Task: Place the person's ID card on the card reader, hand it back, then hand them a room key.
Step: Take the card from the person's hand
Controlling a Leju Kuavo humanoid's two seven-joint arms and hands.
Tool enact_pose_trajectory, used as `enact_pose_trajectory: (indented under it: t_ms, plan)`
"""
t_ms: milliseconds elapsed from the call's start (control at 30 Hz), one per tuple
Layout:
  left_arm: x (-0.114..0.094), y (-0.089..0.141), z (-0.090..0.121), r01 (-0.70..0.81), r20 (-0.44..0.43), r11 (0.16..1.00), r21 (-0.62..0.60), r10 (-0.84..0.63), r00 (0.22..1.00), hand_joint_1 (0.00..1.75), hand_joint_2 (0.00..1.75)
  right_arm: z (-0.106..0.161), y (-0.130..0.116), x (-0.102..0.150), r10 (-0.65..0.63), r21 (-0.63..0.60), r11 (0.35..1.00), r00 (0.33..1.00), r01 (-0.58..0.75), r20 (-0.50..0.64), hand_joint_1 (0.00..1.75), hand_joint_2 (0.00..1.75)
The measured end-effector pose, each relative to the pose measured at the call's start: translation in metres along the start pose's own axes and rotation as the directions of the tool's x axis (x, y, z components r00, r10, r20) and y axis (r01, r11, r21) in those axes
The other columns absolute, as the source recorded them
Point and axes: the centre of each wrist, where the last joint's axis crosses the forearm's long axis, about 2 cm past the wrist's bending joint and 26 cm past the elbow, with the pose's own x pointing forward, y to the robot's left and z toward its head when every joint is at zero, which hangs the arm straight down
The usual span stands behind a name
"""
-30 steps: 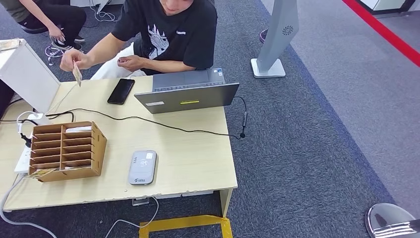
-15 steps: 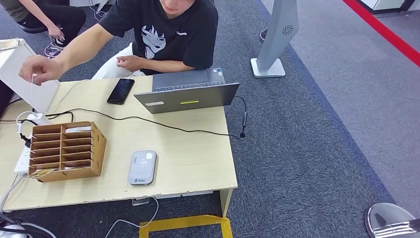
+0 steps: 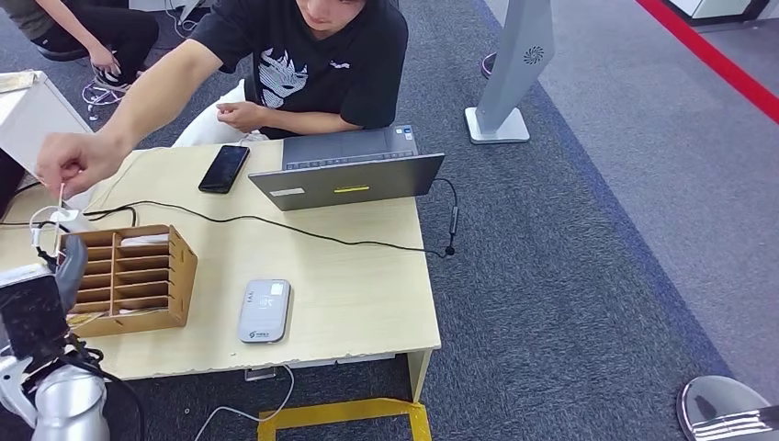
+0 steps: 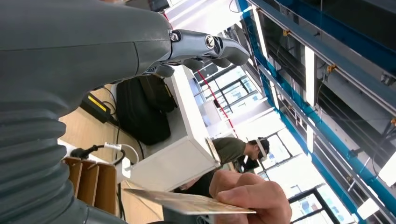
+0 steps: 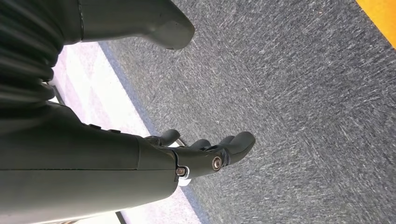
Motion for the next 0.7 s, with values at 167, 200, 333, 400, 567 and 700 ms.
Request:
enact_pose_trajectory:
  t_ms: [167,200,333,400,567,700]
  plan:
    - [0.004,-0.019,-0.008,-0.001,0.005,0.999,-0.05,0.001,1.0,0.0,1.75,0.0,-0.002,0.004,0.001,0.004,1.0,1.0,-0.001,0.008,0.0,1.75]
    - [0.004,-0.022,-0.009,-0.001,0.005,0.998,-0.056,0.001,1.0,0.0,1.75,0.0,-0.002,0.004,0.001,0.005,1.0,1.0,-0.001,0.009,0.0,1.75]
    - [0.004,-0.029,-0.01,-0.009,-0.001,0.997,-0.076,0.008,1.0,0.0,1.75,0.0,-0.002,0.005,0.0,0.006,1.0,1.0,-0.001,0.01,0.0,1.75]
    - [0.004,-0.031,-0.01,-0.011,-0.003,0.997,-0.082,0.011,1.0,0.0,1.75,0.0,-0.003,0.005,0.0,0.005,1.0,1.0,0.0,0.01,0.0,1.75]
    - [0.004,-0.033,-0.01,-0.016,-0.009,0.996,-0.083,0.016,1.0,0.05,1.75,0.0,-0.003,0.005,0.0,0.004,1.0,1.0,0.0,0.01,0.0,1.75]
    - [0.004,-0.034,-0.009,-0.03,-0.022,0.997,-0.077,0.029,0.999,1.75,1.75,0.0,-0.002,0.005,0.001,-0.001,1.0,1.0,-0.001,0.01,0.0,1.75]
